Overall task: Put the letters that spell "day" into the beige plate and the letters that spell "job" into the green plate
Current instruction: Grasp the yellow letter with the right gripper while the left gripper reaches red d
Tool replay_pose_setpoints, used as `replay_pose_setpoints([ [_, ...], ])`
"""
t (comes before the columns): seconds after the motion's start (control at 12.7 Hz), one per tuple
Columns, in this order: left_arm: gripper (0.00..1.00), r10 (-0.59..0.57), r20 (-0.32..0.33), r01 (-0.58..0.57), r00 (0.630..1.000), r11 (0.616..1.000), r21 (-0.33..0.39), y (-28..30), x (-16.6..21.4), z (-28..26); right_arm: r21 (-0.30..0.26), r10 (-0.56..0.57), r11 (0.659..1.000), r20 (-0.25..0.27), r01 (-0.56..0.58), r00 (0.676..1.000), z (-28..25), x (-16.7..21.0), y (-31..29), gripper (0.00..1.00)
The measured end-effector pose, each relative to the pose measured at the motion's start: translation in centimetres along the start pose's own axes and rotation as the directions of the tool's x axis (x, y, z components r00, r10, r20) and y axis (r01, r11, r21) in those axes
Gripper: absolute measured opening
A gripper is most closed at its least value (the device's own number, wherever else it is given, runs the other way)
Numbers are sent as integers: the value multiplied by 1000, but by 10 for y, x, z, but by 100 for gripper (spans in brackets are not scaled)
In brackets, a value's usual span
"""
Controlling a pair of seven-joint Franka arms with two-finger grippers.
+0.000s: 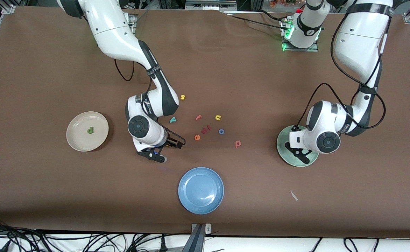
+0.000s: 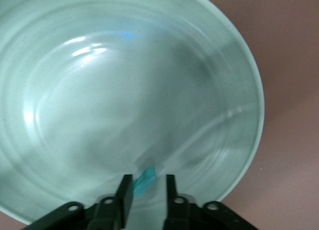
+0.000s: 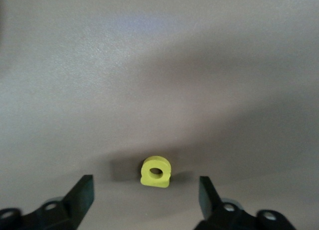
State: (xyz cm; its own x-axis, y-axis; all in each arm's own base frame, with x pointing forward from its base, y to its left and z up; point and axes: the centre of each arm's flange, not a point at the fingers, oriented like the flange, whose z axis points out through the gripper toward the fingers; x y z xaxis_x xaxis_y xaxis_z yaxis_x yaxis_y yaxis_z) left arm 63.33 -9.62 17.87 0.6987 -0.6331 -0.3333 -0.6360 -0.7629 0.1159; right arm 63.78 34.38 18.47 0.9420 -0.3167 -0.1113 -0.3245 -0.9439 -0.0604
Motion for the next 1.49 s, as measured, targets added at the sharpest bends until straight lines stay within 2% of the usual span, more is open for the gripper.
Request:
replay_pose_setpoints([
  [0.08, 48, 0, 0, 0, 1000, 1000, 0, 0, 0, 0, -3, -6, 1000, 2, 6, 1000, 2, 0, 1, 90],
  [0.31, 82, 7, -14, -7, 1000, 1000, 7, 4, 2, -10, -8, -20, 1000, 6, 20, 1000, 7, 0, 2, 79],
  [0.39, 92, 10, -20, -10, 1000, 1000, 10, 7, 2, -18, -9, -20, 1000, 6, 20, 1000, 8, 0, 2, 79],
  [0.47, 100, 13, -28, -13, 1000, 1000, 14, 10, 1, -29, -9, -20, 1000, 6, 20, 1000, 8, 0, 2, 71],
  [0.71, 100, 6, -63, -4, 998, 1000, 25, 27, 5, -59, -9, -41, 999, 7, 41, 999, 7, 2, 4, 55],
  [0.79, 100, -18, -78, 20, 997, 1000, 23, 37, 11, -67, -9, -48, 999, 9, 48, 999, 7, 3, 4, 55],
  [0.86, 100, -54, -93, 56, 994, 998, 17, 51, 19, -74, -10, -49, 999, 10, 49, 999, 6, 3, 5, 50],
  [0.94, 100, -105, -104, 107, 989, 994, 7, 65, 27, -79, -10, -50, 999, 10, 50, 999, 6, 3, 5, 50],
  [1.02, 100, -163, -114, 164, 980, 986, -6, 80, 34, -84, -10, -49, 999, 10, 49, 999, 5, 4, 5, 42],
  [1.1, 100, -223, -125, 222, 967, 975, -23, 93, 40, -89, -10, -49, 999, 10, 49, 999, 6, 4, 5, 42],
  [1.18, 100, -289, -137, 286, 947, 957, -40, 105, 46, -96, -10, -49, 999, 9, 49, 999, 5, 4, 5, 33],
  [1.26, 100, -348, -147, 344, 926, 938, -51, 116, 52, -104, -10, -48, 999, 9, 48, 999, 5, 5, 6, 30],
  [1.49, 100, -490, -165, 483, 856, 872, -82, 152, 76, -114, -10, -49, 999, 10, 49, 999, 4, 5, 5, 27],
])
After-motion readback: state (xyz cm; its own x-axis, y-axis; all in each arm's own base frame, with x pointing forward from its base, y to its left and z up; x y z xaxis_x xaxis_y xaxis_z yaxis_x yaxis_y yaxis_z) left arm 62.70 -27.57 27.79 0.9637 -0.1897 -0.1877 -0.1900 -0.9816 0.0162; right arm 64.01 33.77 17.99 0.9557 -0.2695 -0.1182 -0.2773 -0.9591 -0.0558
